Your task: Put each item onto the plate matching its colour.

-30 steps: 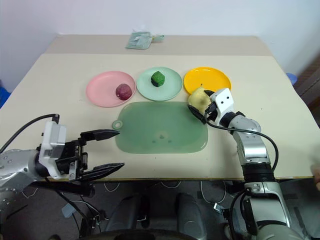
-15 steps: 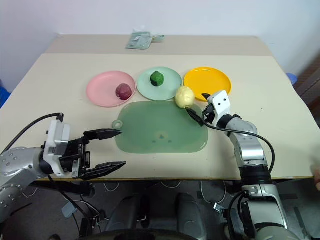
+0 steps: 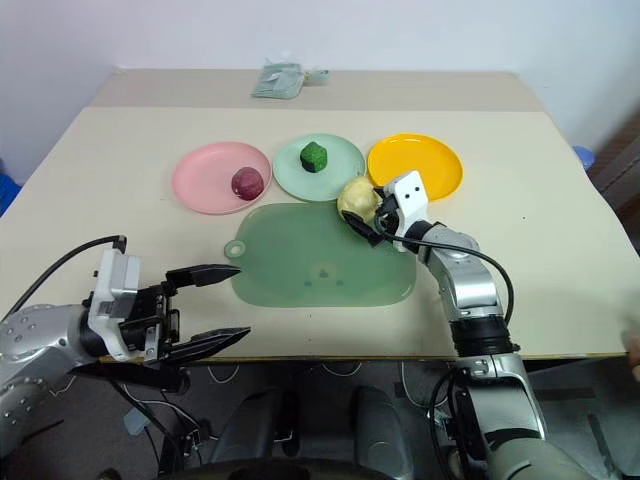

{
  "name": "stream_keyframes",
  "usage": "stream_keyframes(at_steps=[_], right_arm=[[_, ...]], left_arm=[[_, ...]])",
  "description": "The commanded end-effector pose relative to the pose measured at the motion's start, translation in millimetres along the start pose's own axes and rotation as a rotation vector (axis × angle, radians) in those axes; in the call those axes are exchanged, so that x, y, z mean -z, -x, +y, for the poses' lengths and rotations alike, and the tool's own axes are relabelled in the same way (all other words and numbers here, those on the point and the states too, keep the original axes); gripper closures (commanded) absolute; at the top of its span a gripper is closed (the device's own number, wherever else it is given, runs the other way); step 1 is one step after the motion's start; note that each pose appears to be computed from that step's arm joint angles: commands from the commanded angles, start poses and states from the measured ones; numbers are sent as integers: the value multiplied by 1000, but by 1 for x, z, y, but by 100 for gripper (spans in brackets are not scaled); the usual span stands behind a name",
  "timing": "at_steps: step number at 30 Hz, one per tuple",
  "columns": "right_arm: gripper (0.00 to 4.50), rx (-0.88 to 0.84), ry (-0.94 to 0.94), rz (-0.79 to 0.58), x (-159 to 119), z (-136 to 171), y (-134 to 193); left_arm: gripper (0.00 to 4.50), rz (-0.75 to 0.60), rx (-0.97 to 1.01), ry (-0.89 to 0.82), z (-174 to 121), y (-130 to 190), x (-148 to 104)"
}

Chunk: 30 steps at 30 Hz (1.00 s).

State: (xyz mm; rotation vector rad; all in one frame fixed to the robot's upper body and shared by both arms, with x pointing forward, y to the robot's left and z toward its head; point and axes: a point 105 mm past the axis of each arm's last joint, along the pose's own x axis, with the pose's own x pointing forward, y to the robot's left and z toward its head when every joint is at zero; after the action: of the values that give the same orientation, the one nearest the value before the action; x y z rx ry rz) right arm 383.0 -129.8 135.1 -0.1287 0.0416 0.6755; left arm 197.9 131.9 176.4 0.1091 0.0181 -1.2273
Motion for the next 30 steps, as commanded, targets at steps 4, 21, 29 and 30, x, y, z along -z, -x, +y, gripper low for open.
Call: stream_keyframes(at_steps=[4,21,29,30], right_arm=[[0,-1,-2,-28,-12,-1,-10],[129,7,-22,7,2,-8,-18],[130,31,-18,-130,-36,-29,-16],[130,53,-9,-149,-44,-36,-16]], left_arm=[[5,-21,11,-32,-8,-6,-8],[0,-28,-12,-31,-11,-8,-7],[0,-34,-27,-31,-11,-9,-6],[0,-35,-28,-31,-11,-10,-6]])
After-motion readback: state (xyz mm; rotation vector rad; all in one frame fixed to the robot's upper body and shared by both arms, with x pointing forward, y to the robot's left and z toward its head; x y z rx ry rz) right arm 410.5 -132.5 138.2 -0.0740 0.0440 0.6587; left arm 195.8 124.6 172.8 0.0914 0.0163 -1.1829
